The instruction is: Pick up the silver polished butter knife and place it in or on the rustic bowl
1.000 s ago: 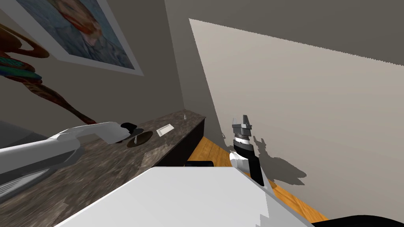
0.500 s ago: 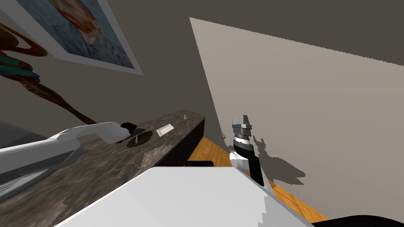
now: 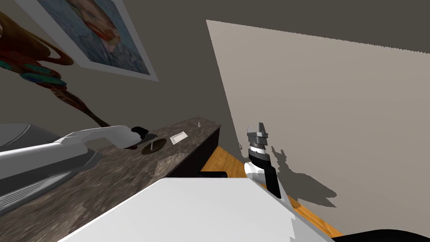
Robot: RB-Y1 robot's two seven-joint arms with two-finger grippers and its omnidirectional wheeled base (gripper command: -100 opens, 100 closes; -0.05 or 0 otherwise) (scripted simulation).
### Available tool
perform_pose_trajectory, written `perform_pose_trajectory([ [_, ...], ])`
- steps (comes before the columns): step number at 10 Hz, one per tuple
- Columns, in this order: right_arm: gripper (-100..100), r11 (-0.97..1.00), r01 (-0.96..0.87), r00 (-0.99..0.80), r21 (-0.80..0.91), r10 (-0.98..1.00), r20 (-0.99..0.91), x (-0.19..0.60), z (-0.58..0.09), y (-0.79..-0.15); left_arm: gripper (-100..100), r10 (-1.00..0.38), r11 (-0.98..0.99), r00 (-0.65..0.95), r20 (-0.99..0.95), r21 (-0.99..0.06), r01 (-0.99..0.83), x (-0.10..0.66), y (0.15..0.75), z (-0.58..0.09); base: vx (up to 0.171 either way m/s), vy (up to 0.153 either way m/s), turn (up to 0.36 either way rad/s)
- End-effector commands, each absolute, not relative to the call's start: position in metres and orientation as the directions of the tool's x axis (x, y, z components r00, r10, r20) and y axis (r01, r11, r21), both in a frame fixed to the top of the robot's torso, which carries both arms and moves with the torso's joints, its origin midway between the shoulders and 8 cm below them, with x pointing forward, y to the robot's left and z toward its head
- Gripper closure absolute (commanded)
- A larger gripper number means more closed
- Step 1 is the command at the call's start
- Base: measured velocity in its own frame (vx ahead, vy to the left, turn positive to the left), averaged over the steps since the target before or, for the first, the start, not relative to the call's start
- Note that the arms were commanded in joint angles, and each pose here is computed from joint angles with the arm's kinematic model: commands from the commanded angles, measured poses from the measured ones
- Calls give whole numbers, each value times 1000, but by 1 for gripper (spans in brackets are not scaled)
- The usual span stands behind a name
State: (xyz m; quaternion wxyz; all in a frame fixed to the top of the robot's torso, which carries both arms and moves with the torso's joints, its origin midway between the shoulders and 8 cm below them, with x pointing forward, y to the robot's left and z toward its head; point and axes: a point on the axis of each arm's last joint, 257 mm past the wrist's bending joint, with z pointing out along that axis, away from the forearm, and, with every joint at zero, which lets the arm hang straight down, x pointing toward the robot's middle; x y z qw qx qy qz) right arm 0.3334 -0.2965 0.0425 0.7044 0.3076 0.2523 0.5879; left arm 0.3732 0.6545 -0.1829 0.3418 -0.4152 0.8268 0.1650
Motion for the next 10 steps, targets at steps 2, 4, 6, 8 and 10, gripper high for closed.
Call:
perform_pose_trajectory([
  [2, 0, 120, -673, 182, 730, 983, 6, 333, 42, -296, -100, -554, 633, -445, -703, -9, -774, 387, 631, -155, 23, -6, 119],
  [4, 0, 119, -673, 181, 730, 983, 6, 333, 42, -296, -100, -554, 635, -444, -704, -12, -773, 388, 630, -153, 16, -18, 47],
  [6, 0, 119, -673, 181, 730, 983, 6, 333, 43, -296, 0, -553, 635, -446, -703, -10, -772, 388, 629, -152, 0, 0, 0],
  [8, 0, 119, -673, 181, 730, 983, 6, 333, 43, -296, 0, -553, 635, -446, -703, -10, -772, 388, 629, -152, 0, 0, 0],
  [10, 0, 119, -673, 181, 730, 983, 6, 333, 43, -296, 0, -553, 635, -446, -703, -10, -772, 388, 629, -152, 0, 0, 0],
])
